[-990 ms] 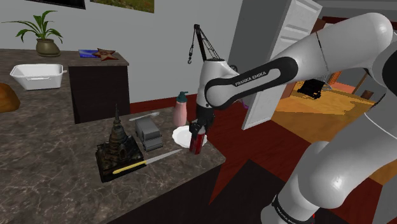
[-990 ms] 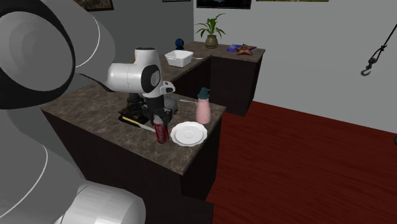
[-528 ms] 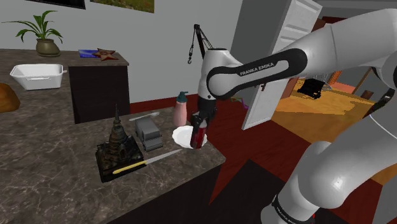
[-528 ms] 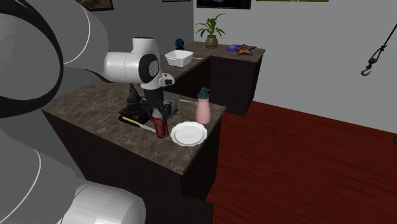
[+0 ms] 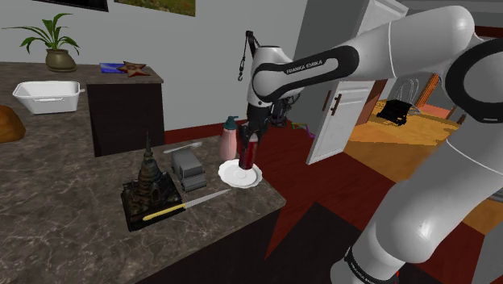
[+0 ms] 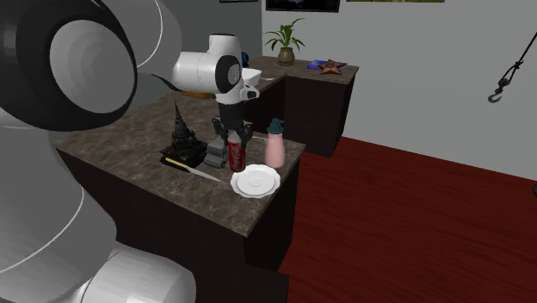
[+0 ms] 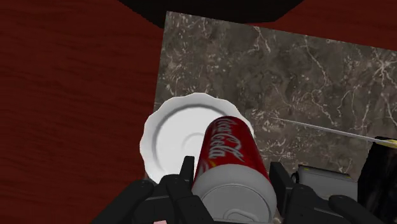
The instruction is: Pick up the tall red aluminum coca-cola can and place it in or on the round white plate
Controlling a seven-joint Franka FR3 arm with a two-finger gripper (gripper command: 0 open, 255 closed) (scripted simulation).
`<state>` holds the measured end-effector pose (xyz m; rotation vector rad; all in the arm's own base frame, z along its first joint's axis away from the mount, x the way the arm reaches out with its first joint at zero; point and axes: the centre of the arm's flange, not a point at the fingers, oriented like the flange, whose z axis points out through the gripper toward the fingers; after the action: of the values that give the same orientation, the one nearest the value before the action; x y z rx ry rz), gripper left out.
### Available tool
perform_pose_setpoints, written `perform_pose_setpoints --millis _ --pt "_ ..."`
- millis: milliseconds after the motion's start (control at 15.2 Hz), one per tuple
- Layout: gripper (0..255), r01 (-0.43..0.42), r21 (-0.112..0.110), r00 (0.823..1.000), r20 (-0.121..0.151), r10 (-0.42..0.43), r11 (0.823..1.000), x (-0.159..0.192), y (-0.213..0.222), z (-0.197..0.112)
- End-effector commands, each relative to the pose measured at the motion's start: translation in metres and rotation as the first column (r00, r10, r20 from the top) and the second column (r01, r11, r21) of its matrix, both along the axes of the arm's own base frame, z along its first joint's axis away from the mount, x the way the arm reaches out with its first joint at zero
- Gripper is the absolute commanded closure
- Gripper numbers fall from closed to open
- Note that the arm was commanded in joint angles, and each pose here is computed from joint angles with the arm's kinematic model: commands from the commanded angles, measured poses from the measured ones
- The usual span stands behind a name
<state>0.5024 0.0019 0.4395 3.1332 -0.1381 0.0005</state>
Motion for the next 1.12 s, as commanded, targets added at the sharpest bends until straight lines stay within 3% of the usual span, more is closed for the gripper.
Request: perform_pose_setpoints --millis 0,198,1056 --pt "255 0.0 -0.001 1.0 0.0 0.0 1.0 0.023 -0.018 0.006" --pt "255 0.0 -0.001 1.0 0.0 0.0 1.0 0.057 -0.044 0.018" --pt "255 0.0 -0.001 1.0 0.0 0.0 1.0 0.057 -0.044 -0.051"
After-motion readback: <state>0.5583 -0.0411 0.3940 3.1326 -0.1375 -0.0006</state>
